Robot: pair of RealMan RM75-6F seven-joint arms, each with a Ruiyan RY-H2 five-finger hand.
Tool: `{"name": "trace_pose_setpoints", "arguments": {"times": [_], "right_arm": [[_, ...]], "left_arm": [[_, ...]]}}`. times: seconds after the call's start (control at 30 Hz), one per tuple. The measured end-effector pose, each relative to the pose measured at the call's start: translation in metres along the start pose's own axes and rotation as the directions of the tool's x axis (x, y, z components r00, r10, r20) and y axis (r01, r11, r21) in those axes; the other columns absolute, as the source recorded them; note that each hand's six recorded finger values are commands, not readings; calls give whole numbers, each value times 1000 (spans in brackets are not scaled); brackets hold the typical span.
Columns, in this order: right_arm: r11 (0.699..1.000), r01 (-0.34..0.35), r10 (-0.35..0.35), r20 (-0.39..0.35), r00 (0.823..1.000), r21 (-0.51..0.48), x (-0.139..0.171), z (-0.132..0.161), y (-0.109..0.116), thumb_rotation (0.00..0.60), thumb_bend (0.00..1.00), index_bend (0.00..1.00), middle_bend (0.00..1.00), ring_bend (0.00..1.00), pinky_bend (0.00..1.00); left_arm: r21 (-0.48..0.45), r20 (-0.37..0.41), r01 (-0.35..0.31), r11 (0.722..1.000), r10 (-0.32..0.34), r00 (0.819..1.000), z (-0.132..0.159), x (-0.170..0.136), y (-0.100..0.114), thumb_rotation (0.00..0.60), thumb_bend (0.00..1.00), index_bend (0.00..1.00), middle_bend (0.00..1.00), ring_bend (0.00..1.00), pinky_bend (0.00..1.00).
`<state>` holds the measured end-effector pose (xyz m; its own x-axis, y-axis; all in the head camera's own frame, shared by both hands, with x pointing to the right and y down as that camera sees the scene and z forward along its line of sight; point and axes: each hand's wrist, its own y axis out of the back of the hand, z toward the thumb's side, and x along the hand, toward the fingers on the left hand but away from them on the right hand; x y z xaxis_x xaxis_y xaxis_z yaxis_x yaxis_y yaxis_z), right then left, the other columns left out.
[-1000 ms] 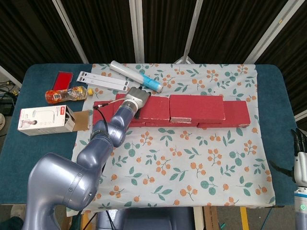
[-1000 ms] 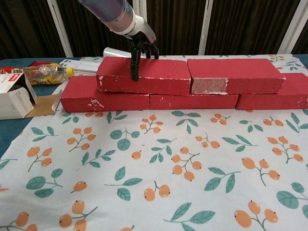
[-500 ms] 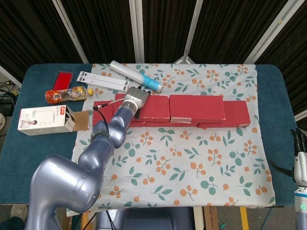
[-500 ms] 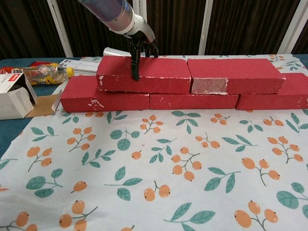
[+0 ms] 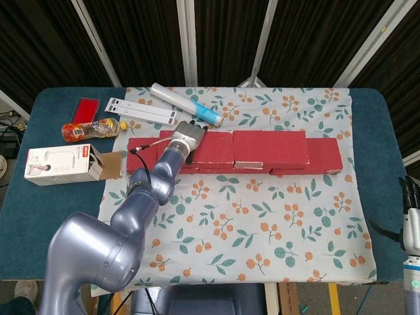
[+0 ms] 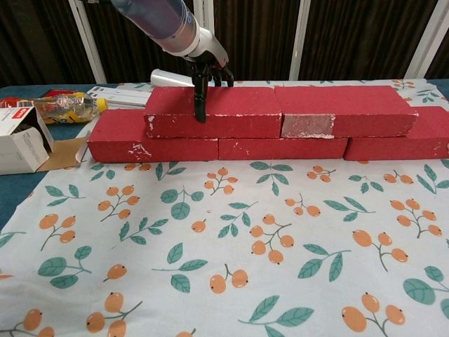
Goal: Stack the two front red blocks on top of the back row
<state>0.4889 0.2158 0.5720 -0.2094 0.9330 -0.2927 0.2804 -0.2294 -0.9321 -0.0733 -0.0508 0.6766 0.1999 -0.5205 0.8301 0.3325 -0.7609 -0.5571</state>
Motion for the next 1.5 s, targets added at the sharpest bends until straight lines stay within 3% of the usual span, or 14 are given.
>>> {"name": "trace_pose_setpoints", "arguments": {"times": [0.23, 1.07, 1.5], "right_arm": [[1000, -4, 4, 0, 1000, -1, -1, 1, -1, 600, 85, 0, 0, 0, 0], [1000, -15, 15, 3, 1000, 3, -1, 0, -3, 600, 86, 0, 0, 0, 0], [1000, -11, 11, -4, 1000, 1, -2, 2, -4, 600, 86, 0, 0, 0, 0]], "left_arm": [[4, -4, 11, 1000, -11, 1000, 0, -1, 0, 600, 0, 0, 1, 0, 138], [18, -57, 28, 999, -27, 998, -8, -17, 9, 600, 0, 0, 0, 0, 129], [-19, -62, -80, 997, 79, 995, -19, -40, 35, 600, 0, 0, 0, 0, 129]]}}
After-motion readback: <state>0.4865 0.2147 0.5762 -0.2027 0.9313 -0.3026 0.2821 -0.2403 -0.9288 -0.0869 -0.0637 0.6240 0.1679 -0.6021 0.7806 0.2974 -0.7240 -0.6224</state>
